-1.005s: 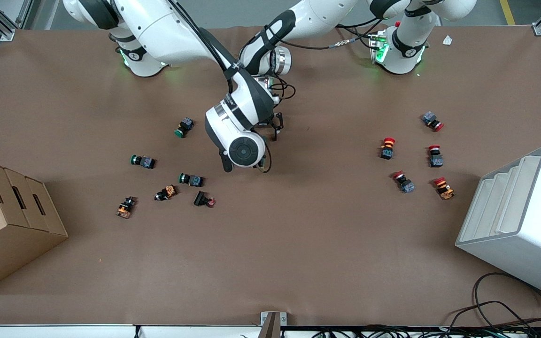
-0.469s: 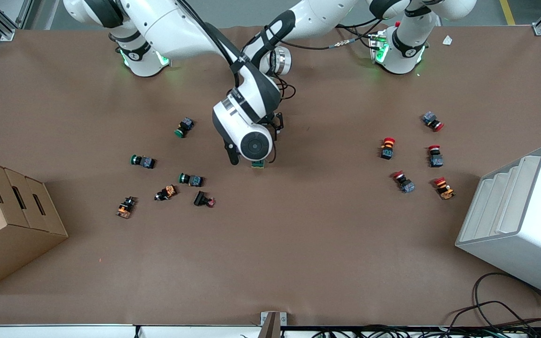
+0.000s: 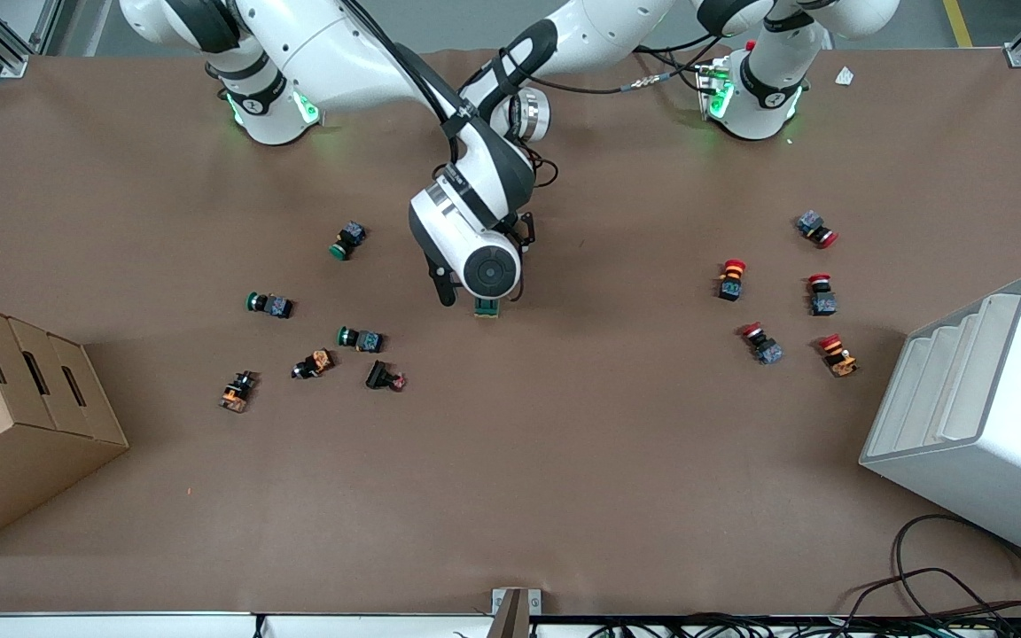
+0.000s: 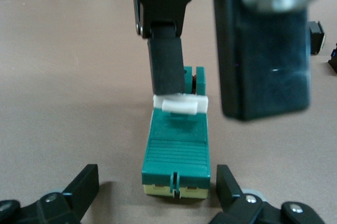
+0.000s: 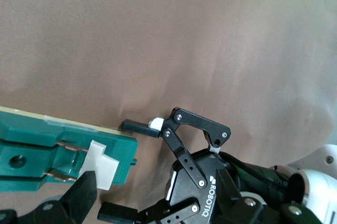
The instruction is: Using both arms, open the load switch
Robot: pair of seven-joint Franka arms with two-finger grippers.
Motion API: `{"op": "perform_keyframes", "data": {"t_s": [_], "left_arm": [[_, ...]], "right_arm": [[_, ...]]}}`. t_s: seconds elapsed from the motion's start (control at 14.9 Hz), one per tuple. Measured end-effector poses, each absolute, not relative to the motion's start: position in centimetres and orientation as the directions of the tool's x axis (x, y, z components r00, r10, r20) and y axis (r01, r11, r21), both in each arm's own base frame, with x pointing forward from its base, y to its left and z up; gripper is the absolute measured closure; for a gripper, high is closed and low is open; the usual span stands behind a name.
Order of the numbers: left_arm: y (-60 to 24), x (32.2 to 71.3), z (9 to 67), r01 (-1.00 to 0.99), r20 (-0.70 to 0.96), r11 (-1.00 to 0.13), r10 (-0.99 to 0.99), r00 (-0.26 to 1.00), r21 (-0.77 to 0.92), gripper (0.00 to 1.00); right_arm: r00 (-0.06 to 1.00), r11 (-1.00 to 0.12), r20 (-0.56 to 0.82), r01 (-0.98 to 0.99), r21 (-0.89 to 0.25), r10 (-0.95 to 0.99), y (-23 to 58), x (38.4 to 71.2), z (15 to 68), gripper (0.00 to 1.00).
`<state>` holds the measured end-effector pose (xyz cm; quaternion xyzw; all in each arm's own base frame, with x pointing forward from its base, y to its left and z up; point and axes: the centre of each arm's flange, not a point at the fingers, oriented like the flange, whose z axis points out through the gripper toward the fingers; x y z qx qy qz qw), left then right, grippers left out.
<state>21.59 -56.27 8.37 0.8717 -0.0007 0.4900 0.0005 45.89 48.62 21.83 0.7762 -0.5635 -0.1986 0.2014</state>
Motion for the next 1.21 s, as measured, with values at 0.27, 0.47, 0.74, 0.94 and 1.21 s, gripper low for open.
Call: {"op": "perform_keyframes", "data": {"t_s": [0.27,0.47,0.74,0.94,1.21], "left_arm": [[-56.3,21.6,8.4,-0.002,0.854,-1.0,-0.001,0.52,0.0,0.01],[-56.3,21.6,8.4,-0.003,0.855,-1.0,-0.002,0.519,0.0,0.01],[-56.4,21.6,8.4,-0.007,0.855,-1.0,-0.008,0.519,-0.005,0.01],[-56.8,21.6,8.8,0.0,0.853,-1.0,0.005,0.522,0.005,0.01],[-58.5,22.7,12.0,0.064,0.815,-0.997,0.003,0.58,-0.042,0.01]], "right_arm": [[0.293,-0.286,-0.075,-0.793,0.538,-0.953,48.9,45.5,20.8,0.0],[0.294,-0.287,-0.075,-0.794,0.536,-0.953,48.8,45.7,20.9,0.0],[0.394,-0.395,-0.116,-0.767,0.506,-0.912,46.7,48.2,22.9,0.0],[0.51,-0.512,-0.137,-0.733,0.447,-0.849,41.1,53.1,28.2,0.0],[0.655,-0.687,-0.225,-0.632,0.358,-0.721,32.1,58.0,35.6,0.0]]}}
